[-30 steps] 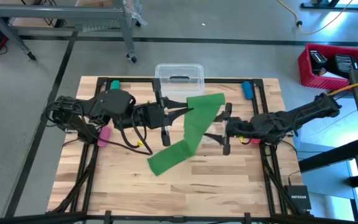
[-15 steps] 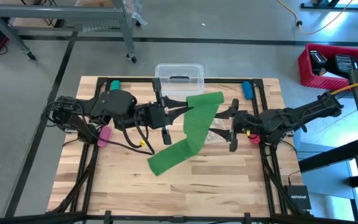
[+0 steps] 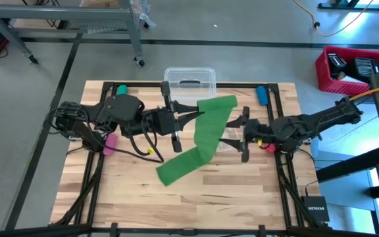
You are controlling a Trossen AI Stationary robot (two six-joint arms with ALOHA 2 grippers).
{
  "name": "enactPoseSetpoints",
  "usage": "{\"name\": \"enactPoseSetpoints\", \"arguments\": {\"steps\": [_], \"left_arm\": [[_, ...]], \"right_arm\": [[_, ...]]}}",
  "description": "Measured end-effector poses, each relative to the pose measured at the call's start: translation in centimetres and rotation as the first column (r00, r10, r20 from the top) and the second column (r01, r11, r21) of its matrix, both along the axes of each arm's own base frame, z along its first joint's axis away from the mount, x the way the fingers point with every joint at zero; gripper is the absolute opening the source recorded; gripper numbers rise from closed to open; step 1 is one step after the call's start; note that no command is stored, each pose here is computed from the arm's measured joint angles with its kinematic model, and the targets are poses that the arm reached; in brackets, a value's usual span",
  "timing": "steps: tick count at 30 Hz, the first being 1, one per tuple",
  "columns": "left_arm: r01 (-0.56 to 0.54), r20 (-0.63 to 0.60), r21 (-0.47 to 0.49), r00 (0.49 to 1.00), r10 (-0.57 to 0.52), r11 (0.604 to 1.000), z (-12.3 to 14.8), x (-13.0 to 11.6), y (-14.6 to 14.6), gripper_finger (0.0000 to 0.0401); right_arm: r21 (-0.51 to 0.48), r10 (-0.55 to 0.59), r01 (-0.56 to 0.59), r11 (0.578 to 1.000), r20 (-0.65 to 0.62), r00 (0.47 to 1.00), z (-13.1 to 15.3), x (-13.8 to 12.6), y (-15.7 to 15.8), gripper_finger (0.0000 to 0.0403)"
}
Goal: Roll bandage
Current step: Roll the green bandage
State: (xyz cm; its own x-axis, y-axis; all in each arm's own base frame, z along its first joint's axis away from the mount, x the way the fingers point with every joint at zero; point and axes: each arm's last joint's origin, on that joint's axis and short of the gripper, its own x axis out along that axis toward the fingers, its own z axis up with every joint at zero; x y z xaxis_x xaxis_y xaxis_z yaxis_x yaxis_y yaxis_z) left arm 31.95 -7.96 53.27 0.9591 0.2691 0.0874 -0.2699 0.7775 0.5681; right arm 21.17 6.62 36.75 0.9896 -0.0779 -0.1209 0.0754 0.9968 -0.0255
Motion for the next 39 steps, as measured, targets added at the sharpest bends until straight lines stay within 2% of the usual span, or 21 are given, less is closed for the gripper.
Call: {"name": "enactPoseSetpoints", "arguments": {"steps": [8,16,21,25,31,34,39], "left_arm": [[-0.001,0.015,-0.015,1.000,0.002,1.000,0.1,0.0,0.1,0.0013],[0.019,0.031,-0.032,0.999,-0.018,0.999,0.2,-0.2,-0.5,0.0013],[0.036,0.034,-0.036,0.999,-0.035,0.999,0.2,-0.1,-0.6,0.0013],[0.045,0.053,-0.036,0.998,-0.043,0.998,0.4,-0.2,-0.6,0.0013],[0.047,0.059,-0.035,0.997,-0.045,0.998,0.5,-0.2,-0.6,0.0013],[0.037,0.052,-0.001,0.998,-0.037,0.999,0.5,-0.1,-0.5,0.0013],[-0.071,0.081,0.020,0.994,0.070,0.997,0.9,0.0,0.7,0.0013]], "right_arm": [[-0.167,-0.051,0.049,0.985,-0.011,0.999,-1.4,2.8,0.8,0.0225],[-0.232,-0.045,0.048,0.971,0.016,0.999,-1.1,2.9,0.9,0.0125],[-0.238,-0.037,0.040,0.971,0.016,0.999,-1.1,2.9,0.9,0.0062],[-0.231,-0.036,0.039,0.972,0.016,0.999,-1.1,2.9,0.9,0.0029],[-0.236,-0.018,0.020,0.971,0.013,1.000,-1.1,2.9,1.0,0.0005],[-0.237,-0.004,0.006,0.972,0.010,1.000,-1.1,2.9,1.1,0.0004],[-0.177,0.124,-0.122,0.977,-0.002,0.992,-1.3,2.8,1.7,0.0003]]}}
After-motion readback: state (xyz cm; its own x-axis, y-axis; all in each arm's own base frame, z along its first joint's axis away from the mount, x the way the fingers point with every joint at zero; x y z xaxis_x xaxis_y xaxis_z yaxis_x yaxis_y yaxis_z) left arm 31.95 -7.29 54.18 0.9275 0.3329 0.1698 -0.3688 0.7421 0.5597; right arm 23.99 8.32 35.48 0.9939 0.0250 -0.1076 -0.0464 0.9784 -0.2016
